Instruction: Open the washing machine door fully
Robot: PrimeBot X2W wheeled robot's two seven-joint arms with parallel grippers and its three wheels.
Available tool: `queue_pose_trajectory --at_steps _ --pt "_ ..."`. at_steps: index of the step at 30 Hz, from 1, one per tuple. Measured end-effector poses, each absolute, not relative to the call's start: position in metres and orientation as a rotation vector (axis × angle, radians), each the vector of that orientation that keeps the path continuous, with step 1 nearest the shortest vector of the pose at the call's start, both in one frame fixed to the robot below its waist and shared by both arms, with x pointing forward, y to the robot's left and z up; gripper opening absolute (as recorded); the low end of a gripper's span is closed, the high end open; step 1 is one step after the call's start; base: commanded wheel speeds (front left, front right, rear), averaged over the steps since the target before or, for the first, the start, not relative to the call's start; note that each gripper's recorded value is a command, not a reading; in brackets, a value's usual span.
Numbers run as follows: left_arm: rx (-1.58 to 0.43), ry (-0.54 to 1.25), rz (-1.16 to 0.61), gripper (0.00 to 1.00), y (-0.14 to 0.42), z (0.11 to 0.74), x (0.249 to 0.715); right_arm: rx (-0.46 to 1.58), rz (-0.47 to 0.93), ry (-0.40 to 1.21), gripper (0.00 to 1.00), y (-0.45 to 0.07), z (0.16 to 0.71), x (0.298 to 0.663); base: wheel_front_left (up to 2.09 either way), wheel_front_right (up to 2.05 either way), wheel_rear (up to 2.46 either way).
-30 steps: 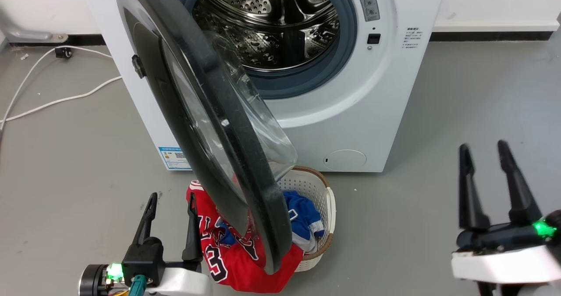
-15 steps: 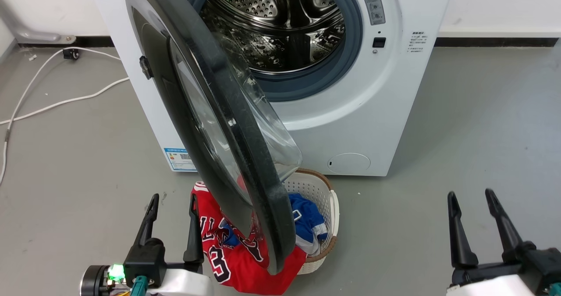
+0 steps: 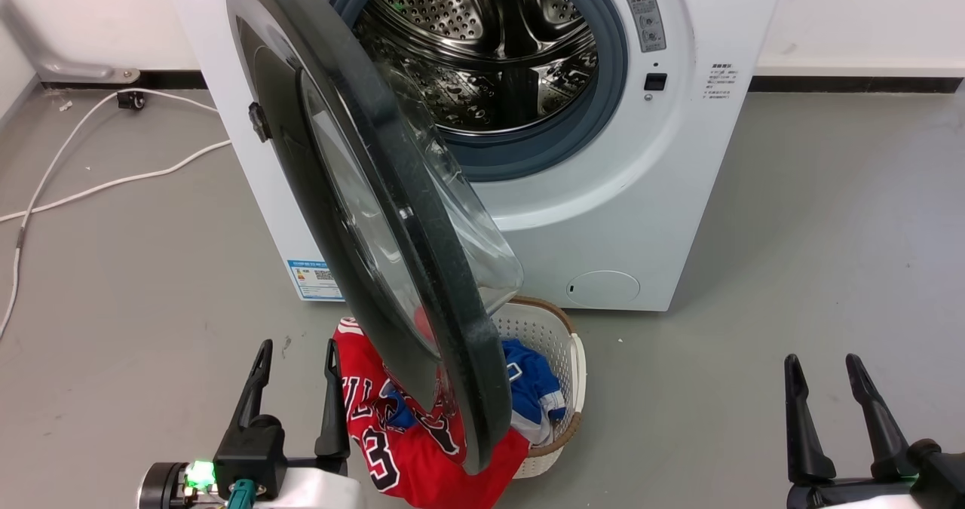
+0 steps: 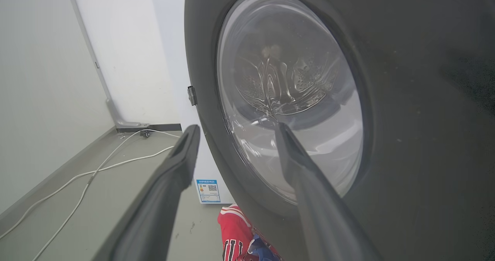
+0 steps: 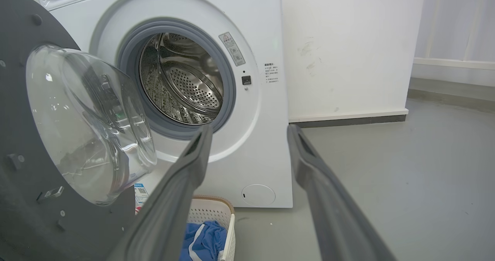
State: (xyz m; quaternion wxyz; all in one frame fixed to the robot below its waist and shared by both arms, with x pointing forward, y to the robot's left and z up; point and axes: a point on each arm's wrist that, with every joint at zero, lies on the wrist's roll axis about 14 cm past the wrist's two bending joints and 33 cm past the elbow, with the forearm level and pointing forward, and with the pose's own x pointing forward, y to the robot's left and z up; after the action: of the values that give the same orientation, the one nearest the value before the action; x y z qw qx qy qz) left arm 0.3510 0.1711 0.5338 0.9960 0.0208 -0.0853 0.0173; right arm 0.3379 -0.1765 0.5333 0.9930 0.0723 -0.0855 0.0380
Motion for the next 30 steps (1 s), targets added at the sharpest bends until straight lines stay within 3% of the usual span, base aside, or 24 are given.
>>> queue_pose_trajectory --at_steps 11,12,13,23,30 --pt "0.048 -0.176 0.042 1.00 0.172 0.535 0.350 0.151 0.072 -0.168 1.00 -0.177 0.532 0.336 0.00 0.00 0.00" --pt "0.042 -0.173 0.040 0.90 0.172 0.534 0.350 0.151 0.073 -0.167 1.00 -0.177 0.532 0.335 0.00 0.00 0.00" --pt "0.042 -0.170 0.035 0.00 0.171 0.533 0.349 0.151 0.074 -0.167 1.00 -0.177 0.532 0.335 0.00 0.00 0.00" --pt "0.044 -0.209 0.053 0.00 0.180 0.546 0.352 0.153 0.078 -0.164 1.00 -0.175 0.531 0.336 0.00 0.00 0.00" --pt "0.095 -0.431 0.051 0.00 0.184 0.619 0.363 0.154 0.083 -0.156 1.00 -0.173 0.528 0.338 0.00 0.00 0.00"
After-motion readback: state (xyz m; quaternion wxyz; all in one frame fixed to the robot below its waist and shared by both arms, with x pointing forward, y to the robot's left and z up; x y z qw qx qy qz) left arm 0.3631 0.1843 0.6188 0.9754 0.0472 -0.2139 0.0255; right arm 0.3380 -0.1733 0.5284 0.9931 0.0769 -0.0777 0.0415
